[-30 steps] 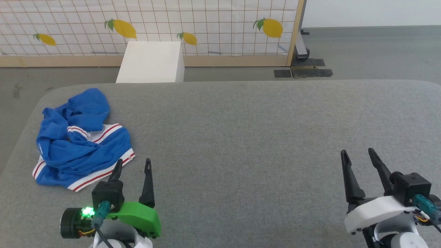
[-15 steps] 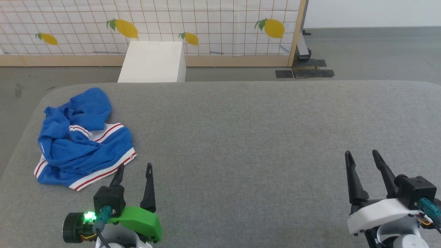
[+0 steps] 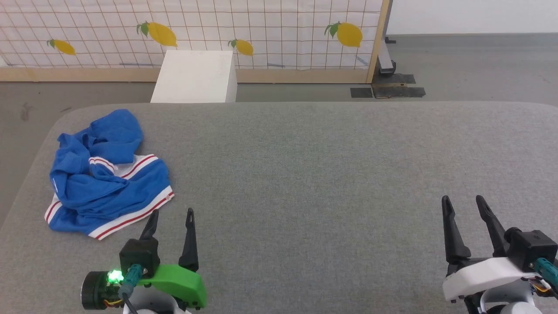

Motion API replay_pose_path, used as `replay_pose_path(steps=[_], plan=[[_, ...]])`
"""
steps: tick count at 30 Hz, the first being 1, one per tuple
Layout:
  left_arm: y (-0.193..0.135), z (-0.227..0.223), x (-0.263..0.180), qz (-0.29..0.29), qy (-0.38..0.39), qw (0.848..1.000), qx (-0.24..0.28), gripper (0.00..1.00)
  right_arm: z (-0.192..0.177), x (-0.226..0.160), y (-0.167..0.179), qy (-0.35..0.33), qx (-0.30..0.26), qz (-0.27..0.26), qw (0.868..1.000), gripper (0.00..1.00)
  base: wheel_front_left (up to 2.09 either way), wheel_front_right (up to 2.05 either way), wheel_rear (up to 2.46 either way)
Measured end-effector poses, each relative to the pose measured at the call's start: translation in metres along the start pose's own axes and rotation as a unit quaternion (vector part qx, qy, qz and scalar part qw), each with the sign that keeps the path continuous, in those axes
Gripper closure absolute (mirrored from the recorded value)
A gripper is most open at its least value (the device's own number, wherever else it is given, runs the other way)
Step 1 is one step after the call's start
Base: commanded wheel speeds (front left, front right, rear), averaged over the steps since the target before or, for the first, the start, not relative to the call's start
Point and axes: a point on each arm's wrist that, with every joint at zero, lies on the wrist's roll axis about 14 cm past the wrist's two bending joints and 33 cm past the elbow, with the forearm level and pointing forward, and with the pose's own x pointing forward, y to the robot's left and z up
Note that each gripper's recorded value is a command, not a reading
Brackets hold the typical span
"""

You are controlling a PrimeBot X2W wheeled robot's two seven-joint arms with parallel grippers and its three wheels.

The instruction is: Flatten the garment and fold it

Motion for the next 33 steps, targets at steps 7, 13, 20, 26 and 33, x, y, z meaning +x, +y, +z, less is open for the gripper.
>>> replay_pose_path(steps=[7, 13, 20, 26, 33], plan=[[0.000, -0.001, -0.001, 0.001, -0.002, 1.000, -0.008, 0.00, 0.000, 0.000, -0.002, -0.004, 0.007, -0.004, 1.000, 0.00, 0.00, 0.00, 0.00], [0.000, -0.003, -0.003, 0.001, -0.003, 1.000, -0.009, 0.00, -0.002, -0.001, -0.004, -0.005, 0.012, -0.007, 1.000, 0.00, 0.00, 0.00, 0.00], [0.000, -0.005, -0.006, 0.002, -0.003, 1.000, -0.012, 0.00, -0.002, -0.003, -0.006, -0.010, 0.017, -0.010, 1.000, 0.00, 0.00, 0.00, 0.00], [0.000, -0.005, -0.007, 0.002, -0.007, 1.000, -0.012, 0.00, -0.002, -0.004, -0.008, -0.014, 0.021, -0.014, 1.000, 0.00, 0.00, 0.00, 0.00], [0.000, -0.006, -0.009, 0.002, -0.009, 1.000, -0.015, 0.00, -0.003, -0.006, -0.010, -0.016, 0.025, -0.019, 0.999, 0.00, 0.00, 0.00, 0.00]])
